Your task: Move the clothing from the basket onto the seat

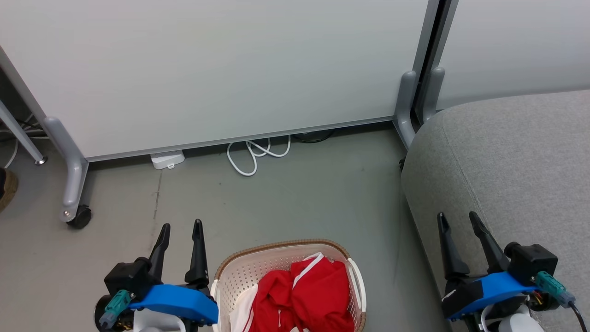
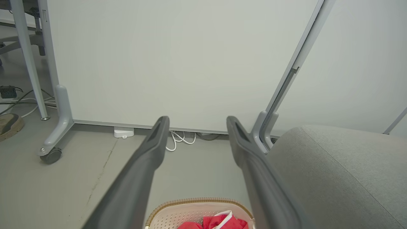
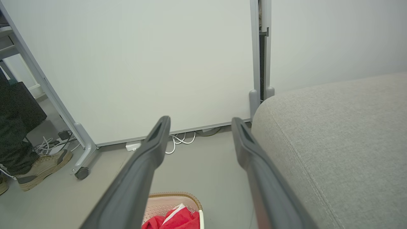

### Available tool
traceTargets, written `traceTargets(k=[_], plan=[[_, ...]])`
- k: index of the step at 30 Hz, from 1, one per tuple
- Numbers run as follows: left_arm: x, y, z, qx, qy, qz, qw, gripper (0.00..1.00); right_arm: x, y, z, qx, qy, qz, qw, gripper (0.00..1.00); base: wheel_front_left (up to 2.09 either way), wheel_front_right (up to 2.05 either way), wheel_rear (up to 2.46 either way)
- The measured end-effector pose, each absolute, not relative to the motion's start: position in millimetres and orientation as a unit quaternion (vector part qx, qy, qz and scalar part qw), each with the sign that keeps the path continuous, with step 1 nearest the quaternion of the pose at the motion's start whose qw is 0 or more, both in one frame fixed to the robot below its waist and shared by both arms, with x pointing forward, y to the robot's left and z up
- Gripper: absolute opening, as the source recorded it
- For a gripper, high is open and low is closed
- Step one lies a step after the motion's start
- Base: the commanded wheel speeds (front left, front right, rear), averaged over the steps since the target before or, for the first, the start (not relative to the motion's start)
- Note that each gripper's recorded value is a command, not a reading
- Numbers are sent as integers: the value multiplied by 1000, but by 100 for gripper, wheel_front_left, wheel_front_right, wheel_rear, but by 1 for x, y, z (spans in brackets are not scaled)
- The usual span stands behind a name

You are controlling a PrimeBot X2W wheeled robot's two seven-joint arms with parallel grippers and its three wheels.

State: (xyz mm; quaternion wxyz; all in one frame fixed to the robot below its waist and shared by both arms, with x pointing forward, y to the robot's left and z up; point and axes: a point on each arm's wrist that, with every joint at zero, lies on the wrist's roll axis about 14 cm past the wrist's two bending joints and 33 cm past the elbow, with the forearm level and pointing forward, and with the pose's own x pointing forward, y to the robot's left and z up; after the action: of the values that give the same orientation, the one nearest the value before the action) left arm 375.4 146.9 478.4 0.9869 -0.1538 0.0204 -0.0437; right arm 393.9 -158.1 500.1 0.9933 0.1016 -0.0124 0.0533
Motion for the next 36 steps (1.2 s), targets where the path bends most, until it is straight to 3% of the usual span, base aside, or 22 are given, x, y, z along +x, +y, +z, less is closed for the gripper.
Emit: traceTargets(k=[36], plan=[[376,145,473,-119,21,-49,992,100,397,-154,498,59,-16,65,996,100,0,0,0]])
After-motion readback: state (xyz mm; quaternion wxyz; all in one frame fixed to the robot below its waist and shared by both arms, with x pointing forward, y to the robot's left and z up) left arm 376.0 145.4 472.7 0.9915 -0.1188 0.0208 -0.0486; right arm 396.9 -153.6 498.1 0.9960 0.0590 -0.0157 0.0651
